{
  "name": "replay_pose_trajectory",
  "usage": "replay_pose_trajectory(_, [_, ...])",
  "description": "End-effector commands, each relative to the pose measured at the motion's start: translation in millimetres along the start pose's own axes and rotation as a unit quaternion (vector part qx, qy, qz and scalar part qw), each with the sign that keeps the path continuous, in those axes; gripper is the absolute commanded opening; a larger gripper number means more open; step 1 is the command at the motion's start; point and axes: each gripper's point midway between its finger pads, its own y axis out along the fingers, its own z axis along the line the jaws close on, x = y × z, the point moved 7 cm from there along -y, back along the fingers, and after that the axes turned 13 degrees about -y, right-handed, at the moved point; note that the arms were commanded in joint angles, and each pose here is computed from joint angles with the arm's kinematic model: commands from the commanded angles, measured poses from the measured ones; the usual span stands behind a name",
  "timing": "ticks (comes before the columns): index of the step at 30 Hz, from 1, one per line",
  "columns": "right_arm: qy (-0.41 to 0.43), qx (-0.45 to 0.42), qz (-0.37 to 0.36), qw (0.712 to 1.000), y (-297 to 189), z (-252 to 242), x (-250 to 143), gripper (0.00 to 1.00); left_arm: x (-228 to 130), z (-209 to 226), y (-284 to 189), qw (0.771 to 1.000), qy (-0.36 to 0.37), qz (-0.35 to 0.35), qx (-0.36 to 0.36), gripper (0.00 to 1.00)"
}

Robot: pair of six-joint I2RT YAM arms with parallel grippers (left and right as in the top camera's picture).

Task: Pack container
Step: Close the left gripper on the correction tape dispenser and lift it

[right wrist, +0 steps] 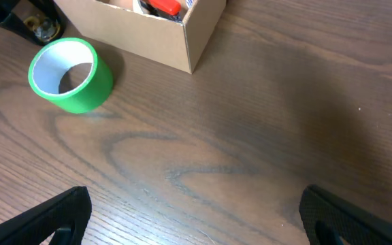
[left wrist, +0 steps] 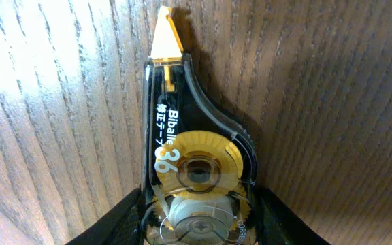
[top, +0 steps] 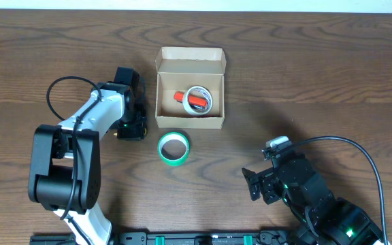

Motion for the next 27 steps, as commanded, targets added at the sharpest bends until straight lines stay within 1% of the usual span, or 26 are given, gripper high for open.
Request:
replay_pose_trajectory(1, [0.003,0.000,0.000,1.000,-0.2,1.4,-0.4,0.99,2.3,1.8,2.5,1.000,0.000,0.003,0.005,0.40])
replay_pose_trajectory(10, [0.003,0.000,0.000,1.000,-0.2,1.4,-0.4,0.99,-1.1,-2.5,-18.9,1.000,0.003,0.006,-0.030,0.40])
replay_pose_trajectory(19, [0.003,0.000,0.000,1.000,-0.2,1.4,-0.4,0.99,-2.9,-8.6,-68.1,0.993,0.012,-0.011,-0.114,0.41])
replay_pose_trajectory(27, [0.003,0.000,0.000,1.000,-0.2,1.4,-0.4,0.99,-10.9,-5.8,-108.8,0.984,0.023,0.003,-0.175,0.41])
